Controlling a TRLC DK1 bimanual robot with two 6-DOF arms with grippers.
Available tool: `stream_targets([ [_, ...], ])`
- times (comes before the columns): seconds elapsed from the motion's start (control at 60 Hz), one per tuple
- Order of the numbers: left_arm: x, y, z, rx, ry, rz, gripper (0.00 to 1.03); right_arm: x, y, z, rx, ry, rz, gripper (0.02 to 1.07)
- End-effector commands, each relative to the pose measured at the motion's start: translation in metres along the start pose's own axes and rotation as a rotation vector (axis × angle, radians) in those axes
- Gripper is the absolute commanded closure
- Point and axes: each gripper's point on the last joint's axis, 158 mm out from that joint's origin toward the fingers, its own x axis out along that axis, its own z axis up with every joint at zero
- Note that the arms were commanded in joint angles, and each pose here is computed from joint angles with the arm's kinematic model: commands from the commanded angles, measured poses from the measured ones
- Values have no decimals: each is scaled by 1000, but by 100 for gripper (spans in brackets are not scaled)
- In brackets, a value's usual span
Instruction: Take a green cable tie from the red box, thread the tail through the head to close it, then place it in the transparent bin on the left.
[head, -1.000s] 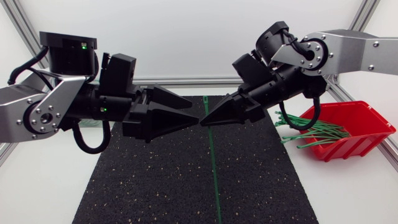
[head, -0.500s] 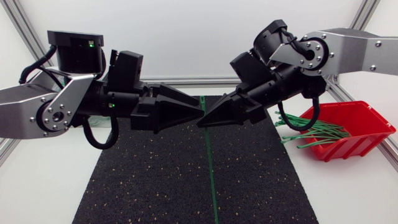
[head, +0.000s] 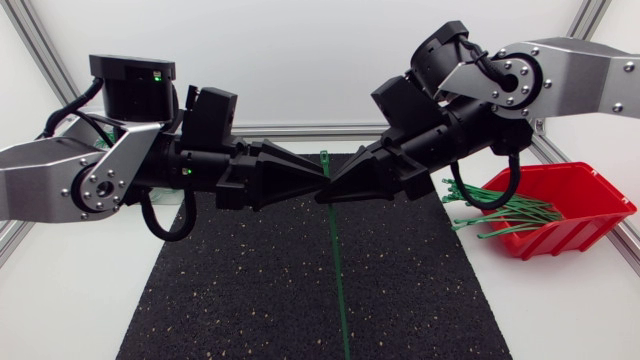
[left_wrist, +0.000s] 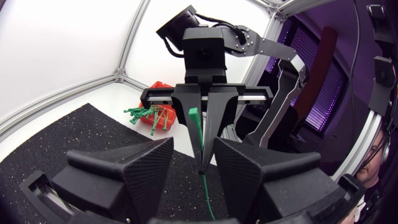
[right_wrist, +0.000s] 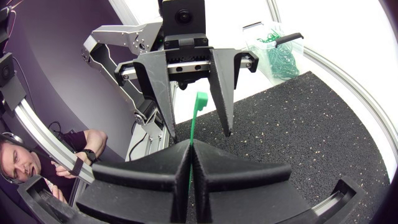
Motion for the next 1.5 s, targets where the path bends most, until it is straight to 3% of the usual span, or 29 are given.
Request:
stream_targets([
  [0.0, 2, -2, 9, 8, -13, -8, 62, 5, 4, -7, -8, 6, 21, 101],
  [0.3, 1, -3, 13, 2, -23, -8, 70, 6, 4, -8, -7, 9, 24, 101],
  [0.517, 1, -4, 12, 4, -23, -11, 70, 6, 3, -9, -4, 8, 22, 101],
  [0.917, -1, -8, 16, 2, -36, -13, 99, 9, 4, -12, -2, 15, 28, 101],
  [1.483, 2, -15, 14, 18, -37, -29, 99, 22, 3, -19, 7, 39, 45, 101],
])
